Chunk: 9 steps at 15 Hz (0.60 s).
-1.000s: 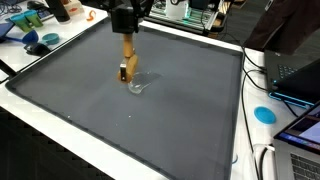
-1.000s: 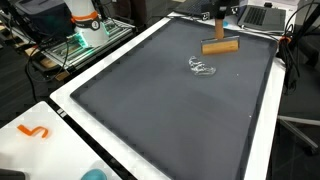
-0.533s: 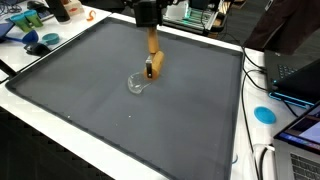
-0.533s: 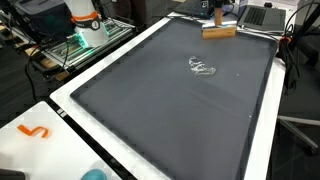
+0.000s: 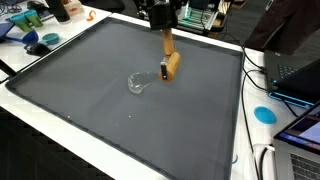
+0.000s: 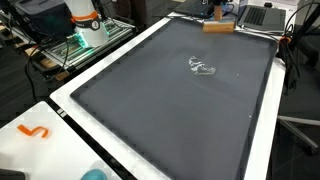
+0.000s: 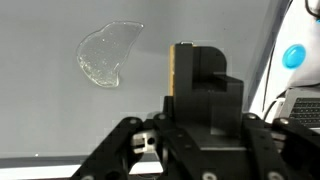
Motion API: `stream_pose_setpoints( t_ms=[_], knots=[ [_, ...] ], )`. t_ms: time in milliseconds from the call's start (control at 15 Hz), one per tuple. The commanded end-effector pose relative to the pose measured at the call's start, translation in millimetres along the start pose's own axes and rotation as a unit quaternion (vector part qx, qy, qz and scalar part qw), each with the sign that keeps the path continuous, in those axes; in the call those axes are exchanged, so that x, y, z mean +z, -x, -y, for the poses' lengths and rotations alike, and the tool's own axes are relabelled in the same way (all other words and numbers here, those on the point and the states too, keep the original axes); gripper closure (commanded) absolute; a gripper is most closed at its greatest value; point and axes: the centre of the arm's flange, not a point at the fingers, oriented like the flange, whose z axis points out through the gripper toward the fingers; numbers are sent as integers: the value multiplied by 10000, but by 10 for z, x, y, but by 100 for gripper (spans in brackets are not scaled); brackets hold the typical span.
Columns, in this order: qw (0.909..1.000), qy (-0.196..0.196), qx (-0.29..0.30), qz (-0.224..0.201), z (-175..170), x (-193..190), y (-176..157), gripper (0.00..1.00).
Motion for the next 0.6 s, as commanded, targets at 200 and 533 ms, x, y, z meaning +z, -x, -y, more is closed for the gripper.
stream_pose_setpoints(
  t_ms=[200, 533],
  knots=[
    [9994, -211, 263, 56, 119, 77, 95, 76],
    [9992, -189, 340, 95, 186, 123, 79, 76]
  ],
)
